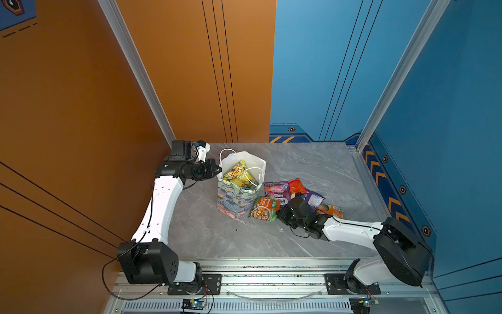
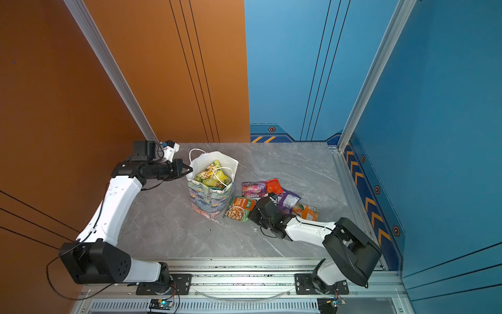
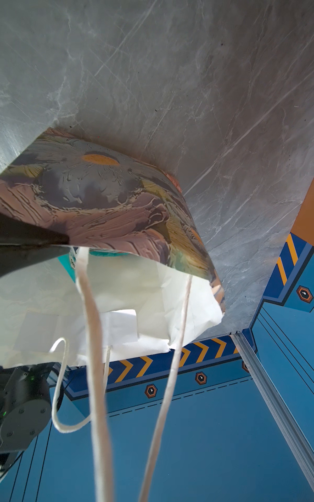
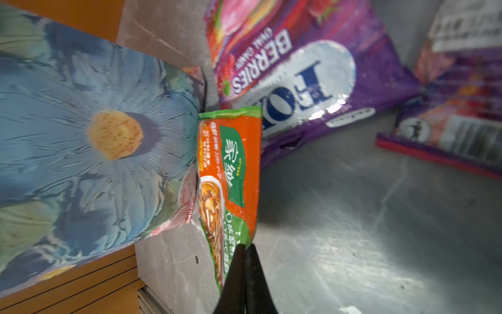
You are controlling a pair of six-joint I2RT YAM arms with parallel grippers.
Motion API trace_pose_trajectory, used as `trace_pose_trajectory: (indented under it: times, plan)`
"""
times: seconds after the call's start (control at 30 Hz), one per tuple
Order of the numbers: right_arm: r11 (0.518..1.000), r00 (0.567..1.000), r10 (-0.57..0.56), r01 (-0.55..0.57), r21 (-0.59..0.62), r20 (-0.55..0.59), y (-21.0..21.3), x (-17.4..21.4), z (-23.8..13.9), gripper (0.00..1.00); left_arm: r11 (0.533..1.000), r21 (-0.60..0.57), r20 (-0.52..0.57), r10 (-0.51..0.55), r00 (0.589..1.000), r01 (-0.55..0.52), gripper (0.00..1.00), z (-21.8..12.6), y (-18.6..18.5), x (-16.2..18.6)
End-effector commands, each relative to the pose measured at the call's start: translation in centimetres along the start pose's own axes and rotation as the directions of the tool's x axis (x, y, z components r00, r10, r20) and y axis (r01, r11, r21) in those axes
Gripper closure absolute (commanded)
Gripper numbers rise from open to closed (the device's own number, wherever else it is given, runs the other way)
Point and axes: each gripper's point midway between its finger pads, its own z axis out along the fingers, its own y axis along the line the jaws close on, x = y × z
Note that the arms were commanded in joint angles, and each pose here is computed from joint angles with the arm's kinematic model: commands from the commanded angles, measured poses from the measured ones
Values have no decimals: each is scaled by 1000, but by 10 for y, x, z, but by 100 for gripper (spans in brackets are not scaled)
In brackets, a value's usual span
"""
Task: Place the snacks into the paper bag
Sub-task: 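Grasp the orange-green soup packet with the right gripper, then lift the soup packet and carry it above the bag with the right gripper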
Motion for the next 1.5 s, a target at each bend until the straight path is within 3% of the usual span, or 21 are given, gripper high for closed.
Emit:
trace_pose_trajectory:
  times: [0.0,0.77,1.2,1.47]
  plan:
    - [993,995,-99,98,62,21,3,-8,-14,100,1000,24,31,5,1000,-6,100,-8,-7,-3]
    - [967,948,-244,254,-26,203,94,-72,-91,100,999,32,34,3,999,-4,100,-11,-9,-1]
    - [895,842,-375,438,-88,388,201,-156,-143,100,999,47,34,-5,999,3,100,-13,-12,4]
    - [839,795,-428,526,-138,431,259,-182,-154,100,999,50,29,-12,1000,10,100,-13,-13,7]
